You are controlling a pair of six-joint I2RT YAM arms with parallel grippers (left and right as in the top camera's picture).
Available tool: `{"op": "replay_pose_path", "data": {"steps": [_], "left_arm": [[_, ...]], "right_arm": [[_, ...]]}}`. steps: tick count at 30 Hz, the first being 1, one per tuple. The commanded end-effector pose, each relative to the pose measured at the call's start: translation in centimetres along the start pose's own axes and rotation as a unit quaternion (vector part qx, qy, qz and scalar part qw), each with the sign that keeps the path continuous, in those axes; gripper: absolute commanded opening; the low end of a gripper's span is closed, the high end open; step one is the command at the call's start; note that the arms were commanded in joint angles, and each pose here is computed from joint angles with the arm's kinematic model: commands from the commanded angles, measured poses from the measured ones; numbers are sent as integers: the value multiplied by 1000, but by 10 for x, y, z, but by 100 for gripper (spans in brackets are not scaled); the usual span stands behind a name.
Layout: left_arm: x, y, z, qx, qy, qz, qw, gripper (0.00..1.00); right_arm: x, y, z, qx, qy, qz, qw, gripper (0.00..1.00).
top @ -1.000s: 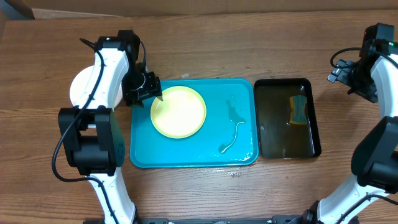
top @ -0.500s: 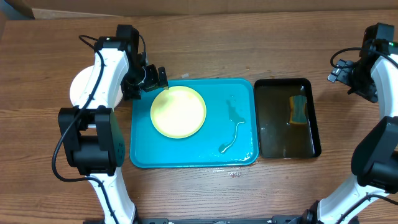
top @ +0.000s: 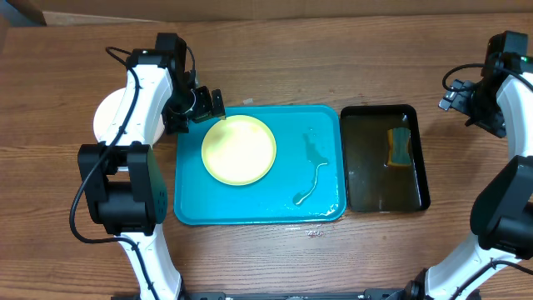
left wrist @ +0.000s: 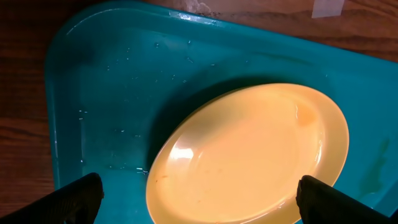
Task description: Clean dirty plates on tray and stack at the side
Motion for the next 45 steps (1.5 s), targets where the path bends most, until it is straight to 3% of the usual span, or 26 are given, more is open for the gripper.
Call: {"op": "replay_pose_path", "data": {"steps": [1, 9, 19, 25, 31, 36, 45], "left_arm": [[-6, -2, 3, 4, -5, 3, 1000, 100], [-6, -2, 3, 4, -5, 3, 1000, 100], [-6, -2, 3, 4, -5, 3, 1000, 100], [-6, -2, 3, 4, -5, 3, 1000, 100], [-6, -2, 3, 4, -5, 3, 1000, 100], [-6, -2, 3, 4, -5, 3, 1000, 100], [-6, -2, 3, 4, -5, 3, 1000, 100]], "right_arm": [[-2, 4, -13, -21, 3, 5, 1000, 100], [3, 2, -23, -35, 12, 0, 999, 100], [32, -54, -181, -215, 120, -64, 967, 100], [25, -125, -275, -321, 222, -114, 914, 100], [-25, -181, -334, -407, 295, -112, 857, 100], [-71, -214, -361, -490, 329, -75, 804, 100], [-109, -251, -353, -646, 391, -15, 655, 100]]}}
Point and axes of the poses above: each gripper's point midway between its finger pads, its own z axis out along the fingers, its own x axis along the line the jaws close on, y = z × x, the point moved 9 cm from there along -z, back along the fingers, and after that the axes turned 1 degree about z, right-handed, at the moved point
